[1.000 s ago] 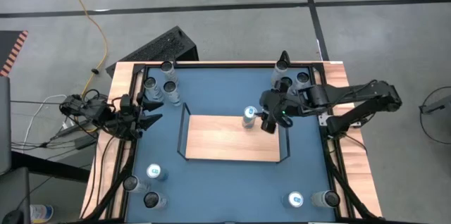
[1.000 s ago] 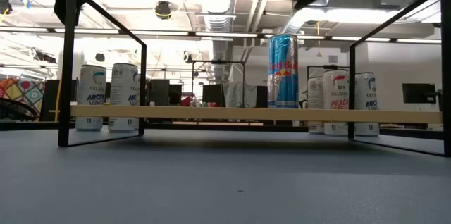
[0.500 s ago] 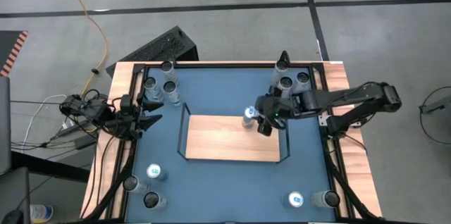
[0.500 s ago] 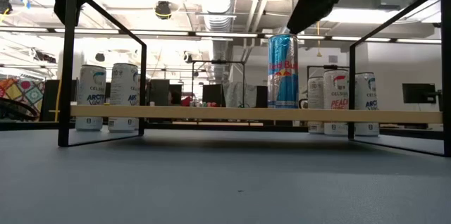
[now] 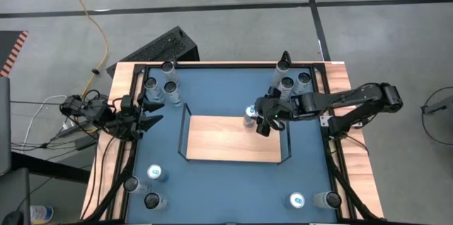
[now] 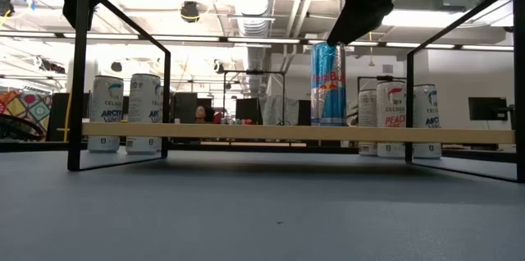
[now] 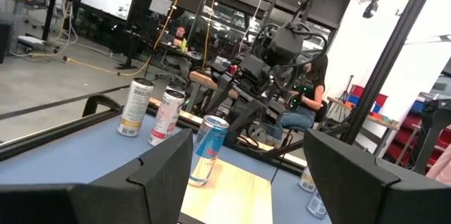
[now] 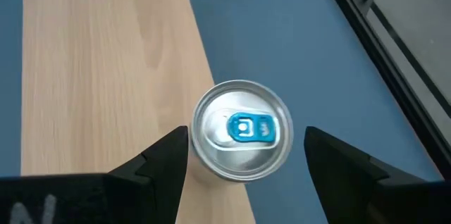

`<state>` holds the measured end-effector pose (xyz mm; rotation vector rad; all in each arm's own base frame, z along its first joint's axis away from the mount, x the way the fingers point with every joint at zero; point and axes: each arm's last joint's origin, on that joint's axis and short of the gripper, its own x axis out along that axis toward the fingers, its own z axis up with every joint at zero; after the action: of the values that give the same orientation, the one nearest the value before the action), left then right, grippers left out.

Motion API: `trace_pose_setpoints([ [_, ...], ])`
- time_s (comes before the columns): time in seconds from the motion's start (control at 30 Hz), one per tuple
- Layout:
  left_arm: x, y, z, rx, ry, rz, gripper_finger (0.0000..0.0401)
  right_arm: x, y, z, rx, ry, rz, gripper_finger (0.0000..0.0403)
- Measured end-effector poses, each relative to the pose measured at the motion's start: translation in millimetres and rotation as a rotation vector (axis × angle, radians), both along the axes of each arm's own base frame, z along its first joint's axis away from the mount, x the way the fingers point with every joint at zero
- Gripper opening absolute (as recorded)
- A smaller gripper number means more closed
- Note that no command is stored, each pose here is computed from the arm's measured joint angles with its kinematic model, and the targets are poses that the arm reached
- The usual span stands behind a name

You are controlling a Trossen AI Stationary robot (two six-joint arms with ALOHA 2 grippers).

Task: Place canned beverage on shelf
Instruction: Put the top right blue soda can on the shelf

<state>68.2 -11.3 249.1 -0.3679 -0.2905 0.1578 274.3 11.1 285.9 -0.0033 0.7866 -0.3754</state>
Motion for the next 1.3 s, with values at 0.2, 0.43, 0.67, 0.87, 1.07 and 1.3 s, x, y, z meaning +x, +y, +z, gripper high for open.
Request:
trace_pose_setpoints([
  [0.2, 0.0, 0.0, -0.1, 0.0, 0.001, 0.0, 0.0256, 1.8, 0.3, -9.4, 0.005, -0.018, 0.002, 0.0265],
  [0.43, 0.0, 0.0, -0.1, -0.006, 0.0, 0.0, 0.0256, 2.2, -0.3, -25.8, 0.011, -0.046, -0.006, 0.0265],
  [0.67, 0.0, 0.0, 0.0, -0.007, -0.001, 0.0, 0.0256, 5.2, -2.2, -23.2, 0.009, -0.092, -0.014, 0.0264],
  [0.87, 0.0, 0.0, 0.0, -0.007, -0.001, -0.001, 0.0256, 10.0, -4.6, -23.9, 0.013, -0.118, -0.025, 0.0248],
  [1.07, 0.0, 0.0, 0.0, -0.008, -0.001, 0.0, 0.0256, 18.7, -3.9, -28.4, 0.017, -0.137, -0.025, 0.0223],
  [1.3, 0.0, 0.0, 0.0, -0.007, -0.002, -0.002, 0.0256, 26.1, -4.7, -30.1, 0.028, -0.179, -0.004, 0.0216],
])
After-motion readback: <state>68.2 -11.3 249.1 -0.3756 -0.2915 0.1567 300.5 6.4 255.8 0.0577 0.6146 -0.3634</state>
